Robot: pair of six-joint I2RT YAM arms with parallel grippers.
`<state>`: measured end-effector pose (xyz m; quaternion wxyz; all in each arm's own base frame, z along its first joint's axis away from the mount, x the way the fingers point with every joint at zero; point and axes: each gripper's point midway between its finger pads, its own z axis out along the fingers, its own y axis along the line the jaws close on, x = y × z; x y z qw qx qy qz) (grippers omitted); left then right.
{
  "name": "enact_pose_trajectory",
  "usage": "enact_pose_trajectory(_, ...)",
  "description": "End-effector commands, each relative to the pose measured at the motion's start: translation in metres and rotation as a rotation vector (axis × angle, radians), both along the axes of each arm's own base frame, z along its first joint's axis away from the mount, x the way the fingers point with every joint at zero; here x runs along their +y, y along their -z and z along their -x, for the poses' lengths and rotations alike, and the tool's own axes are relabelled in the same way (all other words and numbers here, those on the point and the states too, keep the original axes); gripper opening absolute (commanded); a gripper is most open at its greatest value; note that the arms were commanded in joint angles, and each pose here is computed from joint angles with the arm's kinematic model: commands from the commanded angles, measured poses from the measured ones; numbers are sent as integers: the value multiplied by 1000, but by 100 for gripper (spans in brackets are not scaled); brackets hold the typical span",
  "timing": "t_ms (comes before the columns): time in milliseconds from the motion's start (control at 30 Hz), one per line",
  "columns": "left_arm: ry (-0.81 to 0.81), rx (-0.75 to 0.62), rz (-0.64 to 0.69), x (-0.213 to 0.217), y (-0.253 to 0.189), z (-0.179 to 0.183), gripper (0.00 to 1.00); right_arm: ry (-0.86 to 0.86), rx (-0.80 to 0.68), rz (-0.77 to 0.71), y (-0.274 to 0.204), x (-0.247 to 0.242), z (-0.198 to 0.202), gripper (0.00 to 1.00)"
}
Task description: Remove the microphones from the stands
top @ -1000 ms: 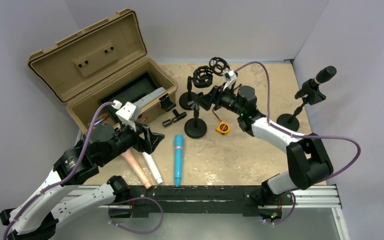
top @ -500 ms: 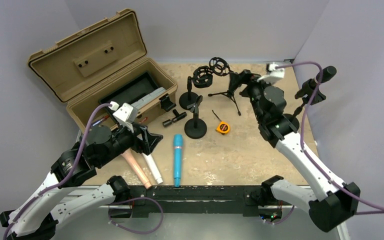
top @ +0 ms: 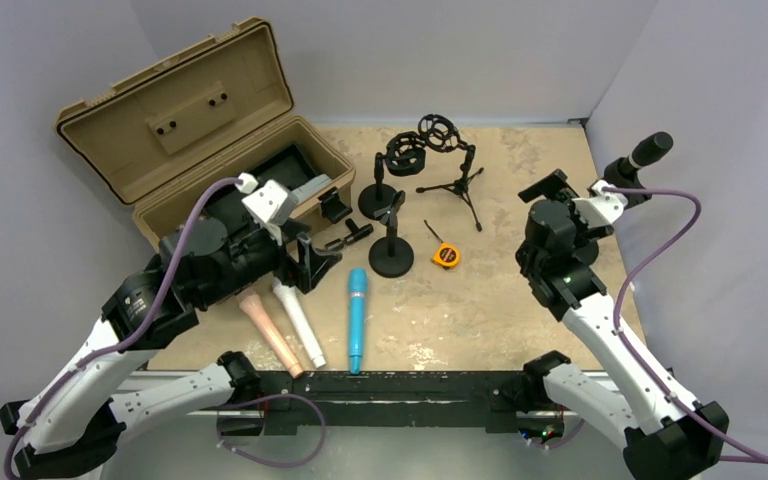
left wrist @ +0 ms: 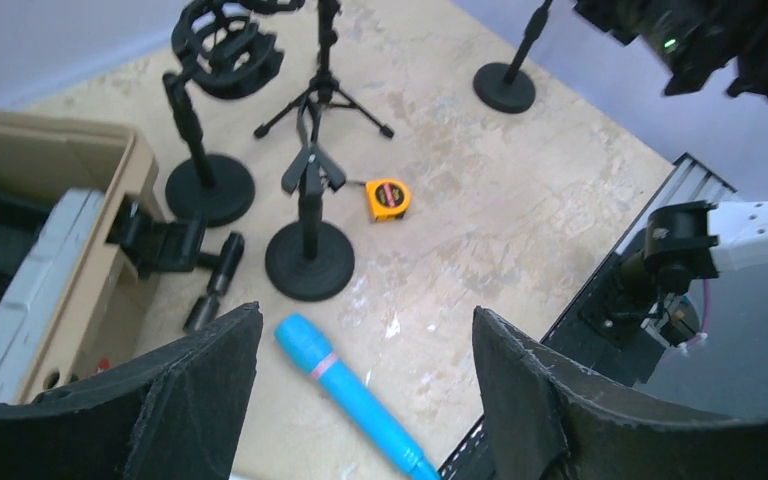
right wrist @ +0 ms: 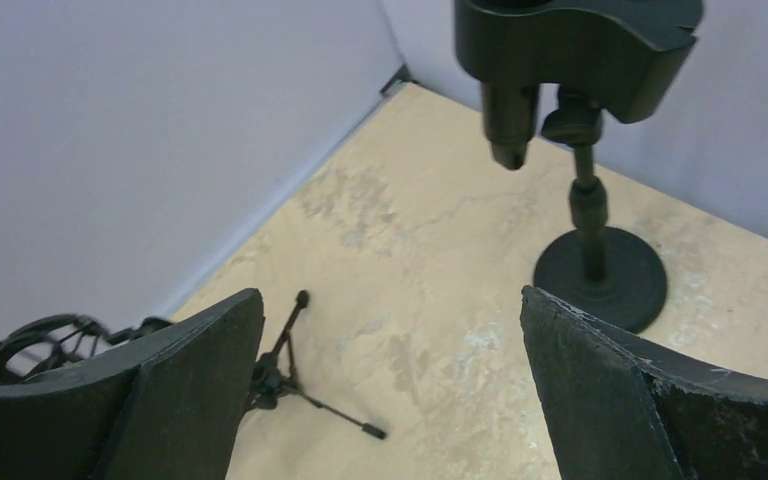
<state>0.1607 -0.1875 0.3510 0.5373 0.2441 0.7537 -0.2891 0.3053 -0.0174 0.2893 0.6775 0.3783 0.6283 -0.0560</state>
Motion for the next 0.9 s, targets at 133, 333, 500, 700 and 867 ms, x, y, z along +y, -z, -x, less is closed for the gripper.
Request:
enact_pose_trajectory(133, 149, -194, -16, -21, -42, -2, 75, 282, 33, 25, -12, -55, 12, 99)
enact_pose_trajectory(333, 121, -199, -38, -13, -10, -4, 75, 334, -41, 114, -80, -77, 25, 99)
enact_pose_trajectory(500, 116, -230, -44, -7, -10, -2, 75, 358, -175, 178, -133, -104, 26, 99)
enact_pose_trajectory(700, 125, -233, -40, -8, -9, -1, 74, 329, -183, 243, -140, -118, -16, 99)
enact_pose_trajectory(867, 125, -228, -56, -10, -4, -4, 74, 290, -192, 290, -146, -136, -47, 99)
